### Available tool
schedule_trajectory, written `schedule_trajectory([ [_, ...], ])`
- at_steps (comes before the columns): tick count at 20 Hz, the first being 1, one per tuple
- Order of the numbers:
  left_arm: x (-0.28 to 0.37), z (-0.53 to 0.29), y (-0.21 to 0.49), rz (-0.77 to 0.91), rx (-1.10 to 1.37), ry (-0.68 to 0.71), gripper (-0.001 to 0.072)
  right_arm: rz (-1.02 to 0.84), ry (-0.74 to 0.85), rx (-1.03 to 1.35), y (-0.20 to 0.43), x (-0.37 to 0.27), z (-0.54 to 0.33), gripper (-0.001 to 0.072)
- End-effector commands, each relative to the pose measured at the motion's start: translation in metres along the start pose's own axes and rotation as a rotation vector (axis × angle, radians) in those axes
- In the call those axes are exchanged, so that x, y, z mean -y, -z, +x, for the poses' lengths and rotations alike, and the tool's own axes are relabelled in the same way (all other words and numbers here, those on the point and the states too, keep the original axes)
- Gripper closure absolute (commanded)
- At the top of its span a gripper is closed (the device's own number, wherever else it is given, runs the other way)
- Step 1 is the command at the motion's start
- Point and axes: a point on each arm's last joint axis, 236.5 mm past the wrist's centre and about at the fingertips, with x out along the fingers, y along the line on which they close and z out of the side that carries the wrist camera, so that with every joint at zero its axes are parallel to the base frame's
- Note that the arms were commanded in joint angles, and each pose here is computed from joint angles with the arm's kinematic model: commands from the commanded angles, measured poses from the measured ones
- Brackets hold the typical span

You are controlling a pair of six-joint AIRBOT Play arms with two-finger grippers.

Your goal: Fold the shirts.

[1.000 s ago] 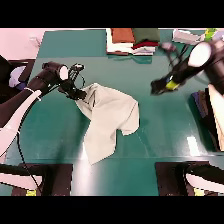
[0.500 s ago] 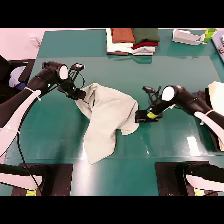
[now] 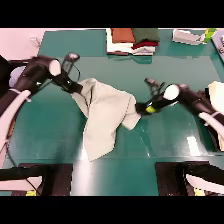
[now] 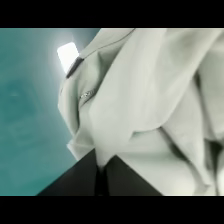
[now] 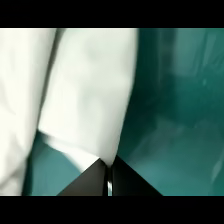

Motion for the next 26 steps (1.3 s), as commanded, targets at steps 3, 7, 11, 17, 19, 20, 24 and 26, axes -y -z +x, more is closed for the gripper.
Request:
schedule_trajectory([
  [3, -0.014, -0.204, -0.066, -0.005, 0.525, -0.034, 0.0683, -0.062, 0.066, 0.462, -0.088, 0.015, -0.204, 0.0696],
  [7, -0.009, -0.364, -0.055, -0.026, 0.879, 0.013, 0.0683, -0.144, 0.093, 0.812, -0.095, -0.007, -0.365, 0.0696],
  [11, 0.003, -0.444, -0.028, 0.004, 1.056, 0.065, 0.0684, -0.188, 0.116, 1.007, -0.081, -0.028, -0.459, 0.0697],
  [17, 0.009, -0.407, -0.022, 0.054, 0.925, 0.064, 0.0684, -0.187, 0.137, 1.05, -0.094, -0.029, -0.489, 0.0697],
  [19, 0.011, -0.351, -0.027, 0.069, 0.795, 0.066, 0.0685, -0.178, 0.12, 0.935, -0.104, -0.023, -0.443, 0.0697],
  [20, 0.013, -0.315, -0.025, 0.069, 0.71, 0.071, 0.0685, -0.173, 0.107, 0.848, -0.107, -0.019, -0.41, 0.0697],
  [24, 0.023, -0.156, 0.025, 0.074, 0.318, 0.103, 0.0685, -0.164, 0.081, 0.51, -0.093, -0.006, -0.265, 0.0697],
  [26, 0.035, -0.091, 0.083, 0.115, 0.099, 0.147, 0.0685, -0.155, 0.078, 0.395, -0.078, 0.003, -0.21, 0.0697],
])
